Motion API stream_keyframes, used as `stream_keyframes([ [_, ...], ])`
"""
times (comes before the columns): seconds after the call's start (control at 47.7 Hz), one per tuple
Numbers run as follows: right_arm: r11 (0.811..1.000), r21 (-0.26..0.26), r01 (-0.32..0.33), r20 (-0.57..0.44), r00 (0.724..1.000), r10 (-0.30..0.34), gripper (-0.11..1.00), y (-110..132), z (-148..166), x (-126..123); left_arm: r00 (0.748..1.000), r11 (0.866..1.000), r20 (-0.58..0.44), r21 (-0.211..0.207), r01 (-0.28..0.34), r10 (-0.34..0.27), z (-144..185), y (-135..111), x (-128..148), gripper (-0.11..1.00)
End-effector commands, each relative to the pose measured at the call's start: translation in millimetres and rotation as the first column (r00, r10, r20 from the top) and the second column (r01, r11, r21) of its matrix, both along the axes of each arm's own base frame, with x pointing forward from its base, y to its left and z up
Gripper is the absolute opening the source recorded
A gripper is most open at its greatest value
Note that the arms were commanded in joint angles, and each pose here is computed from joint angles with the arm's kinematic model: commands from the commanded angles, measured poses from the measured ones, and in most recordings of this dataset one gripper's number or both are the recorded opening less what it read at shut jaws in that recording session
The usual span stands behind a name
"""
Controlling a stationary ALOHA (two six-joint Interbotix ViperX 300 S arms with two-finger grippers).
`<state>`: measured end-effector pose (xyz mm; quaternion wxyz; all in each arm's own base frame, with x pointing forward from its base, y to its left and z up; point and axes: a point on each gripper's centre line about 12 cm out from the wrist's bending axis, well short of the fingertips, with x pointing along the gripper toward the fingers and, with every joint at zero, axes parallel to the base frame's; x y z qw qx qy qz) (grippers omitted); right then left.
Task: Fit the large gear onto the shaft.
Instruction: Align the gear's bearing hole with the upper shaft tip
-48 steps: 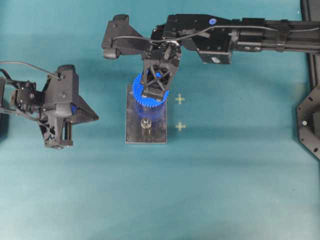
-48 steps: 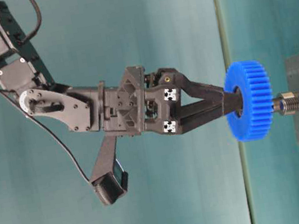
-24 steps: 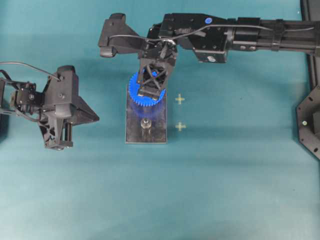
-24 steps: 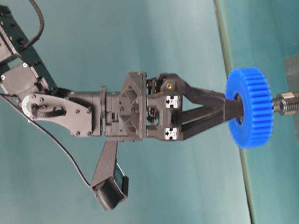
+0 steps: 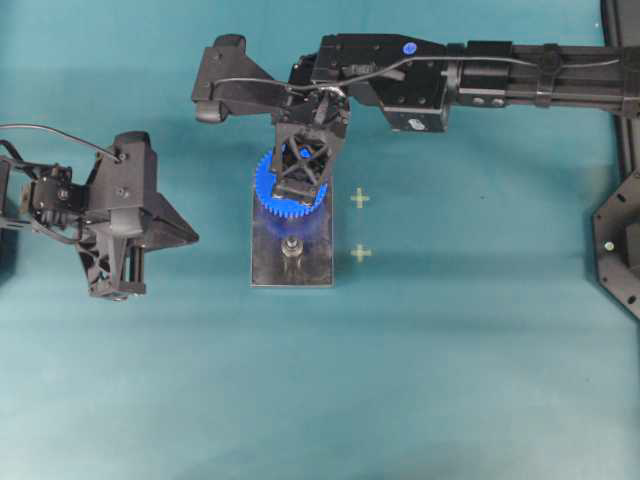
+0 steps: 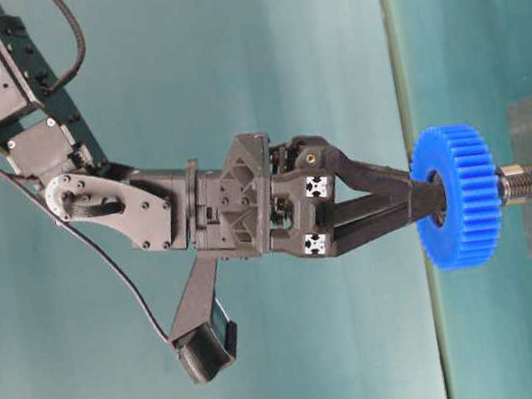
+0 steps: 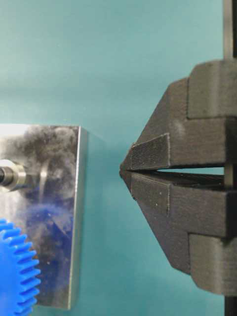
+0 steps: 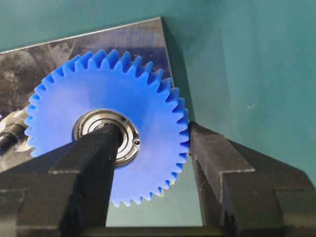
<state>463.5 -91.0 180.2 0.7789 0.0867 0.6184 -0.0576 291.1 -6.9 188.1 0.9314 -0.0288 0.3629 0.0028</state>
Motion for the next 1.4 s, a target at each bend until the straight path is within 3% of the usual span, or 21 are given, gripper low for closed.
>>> stream_keyframes([
  [0.0, 1.000, -0.012, -0.005, 0.049, 0.999, 0.006, 0.49, 0.4, 16.7, 4.8, 0.999, 1.000, 0.035, 0.001, 0.002, -0.002, 9.5, -0.5, 5.0, 0.00],
  [0.734, 1.000, -0.007, 0.010, 0.034, 0.999, -0.009, 0.49, -2.2, 16.2, 2.5, 0.999, 1.000, 0.049, -0.001, 0.002, -0.002, 7.6, -0.7, 6.7, 0.00],
  [0.881, 1.000, -0.003, 0.003, 0.020, 1.000, -0.003, 0.71, -1.6, 15.1, 1.1, 0.999, 1.000, 0.051, -0.003, 0.001, -0.001, 6.8, -0.7, 7.5, 0.00],
  [1.132, 1.000, -0.007, 0.001, 0.024, 1.000, -0.001, 0.70, -3.2, 17.7, 0.6, 0.999, 0.999, 0.048, -0.031, -0.021, 0.023, 6.0, -1.2, 7.8, 0.00],
  [1.384, 1.000, 0.003, -0.019, -0.012, 1.000, 0.019, 0.70, 7.4, 16.1, -2.3, 0.999, 0.999, 0.046, -0.033, -0.023, 0.025, 5.5, -1.1, 7.4, 0.00],
])
